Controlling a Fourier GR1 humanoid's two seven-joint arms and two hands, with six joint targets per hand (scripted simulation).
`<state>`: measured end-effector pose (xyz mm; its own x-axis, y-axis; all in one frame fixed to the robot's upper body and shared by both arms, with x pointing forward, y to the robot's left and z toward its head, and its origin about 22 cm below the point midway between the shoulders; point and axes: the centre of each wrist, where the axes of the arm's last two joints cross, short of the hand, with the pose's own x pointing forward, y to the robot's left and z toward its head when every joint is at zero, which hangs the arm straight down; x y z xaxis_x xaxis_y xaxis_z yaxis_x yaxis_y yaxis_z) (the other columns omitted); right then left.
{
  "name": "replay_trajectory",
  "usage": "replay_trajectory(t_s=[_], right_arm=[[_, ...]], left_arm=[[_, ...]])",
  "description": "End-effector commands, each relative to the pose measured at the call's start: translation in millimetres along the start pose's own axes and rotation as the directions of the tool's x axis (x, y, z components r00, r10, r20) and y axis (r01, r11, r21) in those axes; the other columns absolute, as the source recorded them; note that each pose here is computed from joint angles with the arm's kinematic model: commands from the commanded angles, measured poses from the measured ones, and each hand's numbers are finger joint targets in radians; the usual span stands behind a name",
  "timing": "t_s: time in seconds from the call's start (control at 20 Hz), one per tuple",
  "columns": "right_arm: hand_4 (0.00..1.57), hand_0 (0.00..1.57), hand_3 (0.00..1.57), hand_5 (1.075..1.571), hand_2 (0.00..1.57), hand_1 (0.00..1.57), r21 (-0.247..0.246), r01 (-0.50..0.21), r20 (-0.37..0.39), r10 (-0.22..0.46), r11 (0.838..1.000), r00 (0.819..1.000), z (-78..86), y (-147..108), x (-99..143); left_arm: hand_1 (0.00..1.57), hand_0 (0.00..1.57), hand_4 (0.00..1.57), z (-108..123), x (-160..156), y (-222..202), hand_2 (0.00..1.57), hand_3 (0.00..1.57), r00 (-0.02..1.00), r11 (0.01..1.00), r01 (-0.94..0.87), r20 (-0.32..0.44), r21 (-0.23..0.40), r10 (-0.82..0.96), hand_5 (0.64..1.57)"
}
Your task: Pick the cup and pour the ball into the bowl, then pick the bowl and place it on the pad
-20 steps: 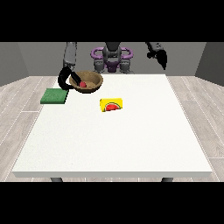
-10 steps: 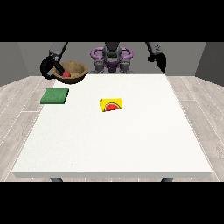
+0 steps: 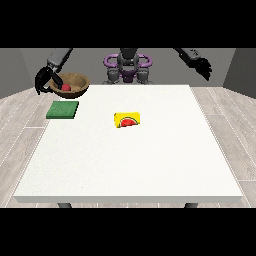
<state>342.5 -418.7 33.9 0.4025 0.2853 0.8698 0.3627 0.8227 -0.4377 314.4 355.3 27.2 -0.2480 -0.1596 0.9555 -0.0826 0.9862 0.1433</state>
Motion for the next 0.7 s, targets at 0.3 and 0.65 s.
replay_trajectory(t_s=[0.3,0.65], right_arm=[[0.79,1.57,0.00,1.566,1.57,1.57,-0.069,0.086,0.113,-0.078,0.994,0.991,-3.6,-16,18],[0.00,1.57,0.71,1.560,1.57,1.57,-0.225,0.155,0.085,-0.139,0.962,0.987,-8.0,-51,2]], left_arm=[[0.00,0.00,1.25,1,52,149,0.00,0.00,0.985,0.992,-0.035,0.172,0.125,0.013,1.569],[0.00,0.00,1.19,-1,64,156,0.00,0.00,0.985,0.993,-0.030,0.171,0.114,0.010,1.558]])
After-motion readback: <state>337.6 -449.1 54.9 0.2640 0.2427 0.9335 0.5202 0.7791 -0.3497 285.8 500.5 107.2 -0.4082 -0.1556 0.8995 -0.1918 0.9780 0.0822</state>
